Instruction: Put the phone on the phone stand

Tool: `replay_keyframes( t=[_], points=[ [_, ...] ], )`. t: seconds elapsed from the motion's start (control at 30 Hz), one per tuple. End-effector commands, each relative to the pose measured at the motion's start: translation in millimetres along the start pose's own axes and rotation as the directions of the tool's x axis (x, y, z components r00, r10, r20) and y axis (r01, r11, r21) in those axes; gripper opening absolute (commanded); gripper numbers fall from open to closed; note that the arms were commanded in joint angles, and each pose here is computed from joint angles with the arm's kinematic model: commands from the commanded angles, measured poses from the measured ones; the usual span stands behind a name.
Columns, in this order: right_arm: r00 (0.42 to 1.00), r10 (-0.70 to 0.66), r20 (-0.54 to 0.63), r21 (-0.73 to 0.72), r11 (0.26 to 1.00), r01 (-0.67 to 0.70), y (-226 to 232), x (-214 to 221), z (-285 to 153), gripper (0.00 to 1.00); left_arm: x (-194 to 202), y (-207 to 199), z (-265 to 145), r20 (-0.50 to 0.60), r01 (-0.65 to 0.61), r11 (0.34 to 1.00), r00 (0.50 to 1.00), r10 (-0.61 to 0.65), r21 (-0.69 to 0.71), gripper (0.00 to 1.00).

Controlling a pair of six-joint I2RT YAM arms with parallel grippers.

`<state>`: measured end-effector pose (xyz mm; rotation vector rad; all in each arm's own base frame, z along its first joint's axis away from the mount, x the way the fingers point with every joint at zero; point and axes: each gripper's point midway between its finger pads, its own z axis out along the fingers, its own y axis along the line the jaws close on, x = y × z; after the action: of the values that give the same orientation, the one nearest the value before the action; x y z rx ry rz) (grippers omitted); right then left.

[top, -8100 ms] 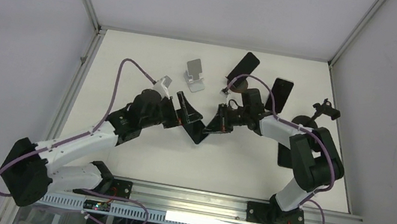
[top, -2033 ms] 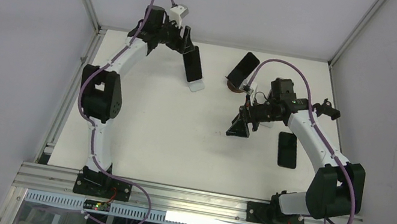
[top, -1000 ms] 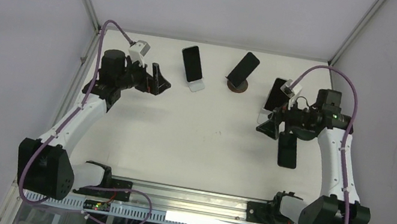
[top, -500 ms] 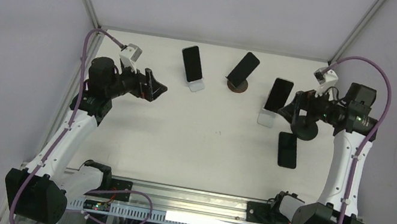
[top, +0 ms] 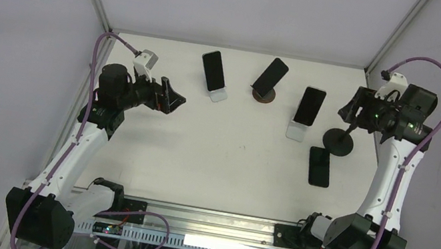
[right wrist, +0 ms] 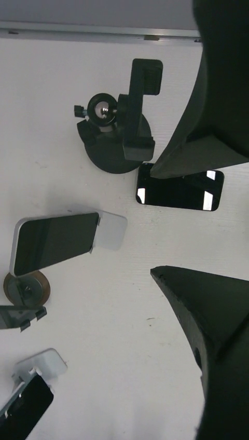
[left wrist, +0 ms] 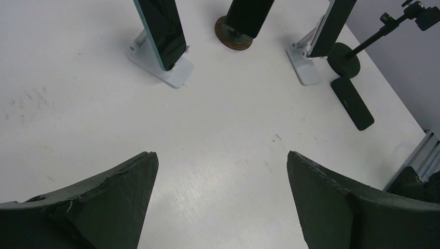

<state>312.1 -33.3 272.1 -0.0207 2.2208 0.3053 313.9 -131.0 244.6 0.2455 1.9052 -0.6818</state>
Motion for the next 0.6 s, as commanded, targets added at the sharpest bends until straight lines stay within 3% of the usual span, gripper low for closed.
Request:
replay_keyframes(
  t=[0.0,0.2,0.57],
  points=[
    [0.999,0.048,0.021,0.142,0.989,-0.050,-25.2,-9.6,-2.0,0.61,-6.9,-7.3,-3.1,0.018,0.012,1.000,1.000,-0.012,0.029,0.99],
    [0.996,0.090,-0.025,0.226,0.971,-0.083,-46.5,-0.7,7.9,0.37,-5.6,-5.8,-3.0,0.015,0.011,1.000,1.000,-0.011,0.022,0.99],
    [0.995,0.091,-0.030,0.296,0.952,-0.078,-64.2,0.6,10.9,0.40,-4.5,-5.1,-2.4,0.011,0.010,1.000,1.000,-0.010,0.021,0.99]
  ],
)
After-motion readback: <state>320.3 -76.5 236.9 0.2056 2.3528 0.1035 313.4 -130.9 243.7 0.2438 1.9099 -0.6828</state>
